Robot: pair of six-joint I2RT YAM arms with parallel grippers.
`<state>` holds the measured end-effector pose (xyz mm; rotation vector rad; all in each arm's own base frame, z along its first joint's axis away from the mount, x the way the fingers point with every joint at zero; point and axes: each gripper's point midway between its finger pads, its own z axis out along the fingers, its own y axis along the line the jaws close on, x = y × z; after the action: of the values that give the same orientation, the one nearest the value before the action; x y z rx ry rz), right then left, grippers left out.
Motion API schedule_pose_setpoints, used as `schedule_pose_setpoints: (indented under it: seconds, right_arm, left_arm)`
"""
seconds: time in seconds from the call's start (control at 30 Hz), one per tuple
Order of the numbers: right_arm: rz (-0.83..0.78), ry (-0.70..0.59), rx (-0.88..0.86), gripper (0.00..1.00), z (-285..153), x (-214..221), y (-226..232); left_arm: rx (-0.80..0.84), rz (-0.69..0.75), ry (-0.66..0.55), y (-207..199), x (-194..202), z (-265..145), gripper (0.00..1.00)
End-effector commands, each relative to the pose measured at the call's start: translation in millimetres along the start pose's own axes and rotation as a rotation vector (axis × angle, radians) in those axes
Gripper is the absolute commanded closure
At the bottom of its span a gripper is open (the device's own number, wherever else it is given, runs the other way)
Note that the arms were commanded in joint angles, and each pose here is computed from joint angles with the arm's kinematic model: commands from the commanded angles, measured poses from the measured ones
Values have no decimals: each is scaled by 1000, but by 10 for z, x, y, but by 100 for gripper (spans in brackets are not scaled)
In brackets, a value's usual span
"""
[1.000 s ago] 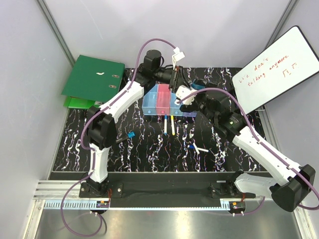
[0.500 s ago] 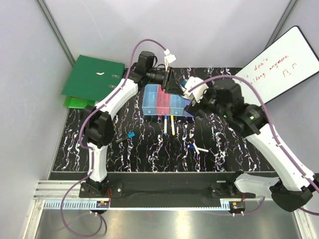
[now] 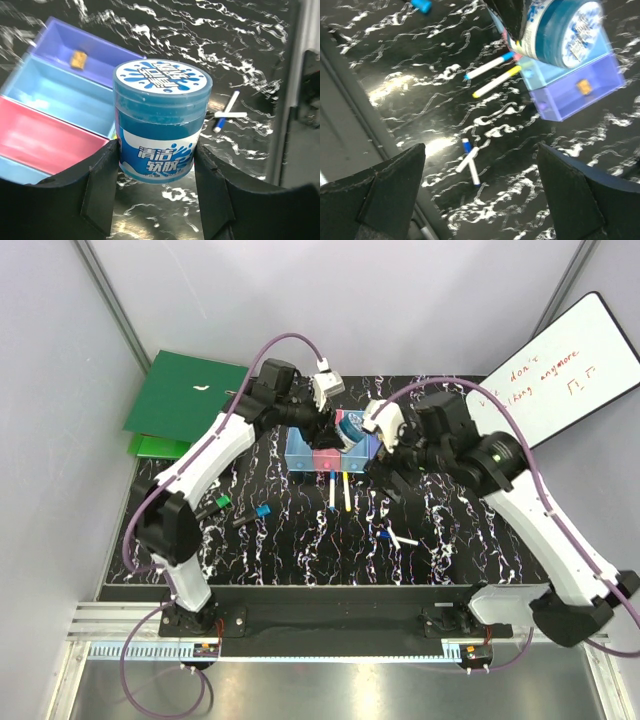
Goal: Sort the stationery into containers
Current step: Pick up the stationery from the center of the board.
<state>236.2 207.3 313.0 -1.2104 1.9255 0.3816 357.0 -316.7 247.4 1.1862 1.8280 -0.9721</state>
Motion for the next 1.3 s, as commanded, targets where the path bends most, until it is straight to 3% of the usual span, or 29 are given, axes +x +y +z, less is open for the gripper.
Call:
schedule_pose_setpoints:
  seconds: [0.0, 0.27, 0.47, 0.87, 1.27]
  right_arm:
    - [78, -28, -72, 0, 42, -211, 47]
    - [199, -92, -64, 0, 28, -425, -384]
    - [175, -135, -145, 0, 9, -558, -300]
    - [356, -122, -385, 0, 185, -560, -50]
    - [438, -156, -361, 0, 317, -732, -346]
  left_arm:
    - [-120, 260, -86, -176, -483, -323, 100]
    - [-206, 355, -43, -326, -280, -580, 100]
    - [-224, 373, -46, -438, -208, -731, 100]
    - [-227, 400, -120, -657, -447, -687, 100]
    - [-176, 451, -178, -1033, -664, -694, 100]
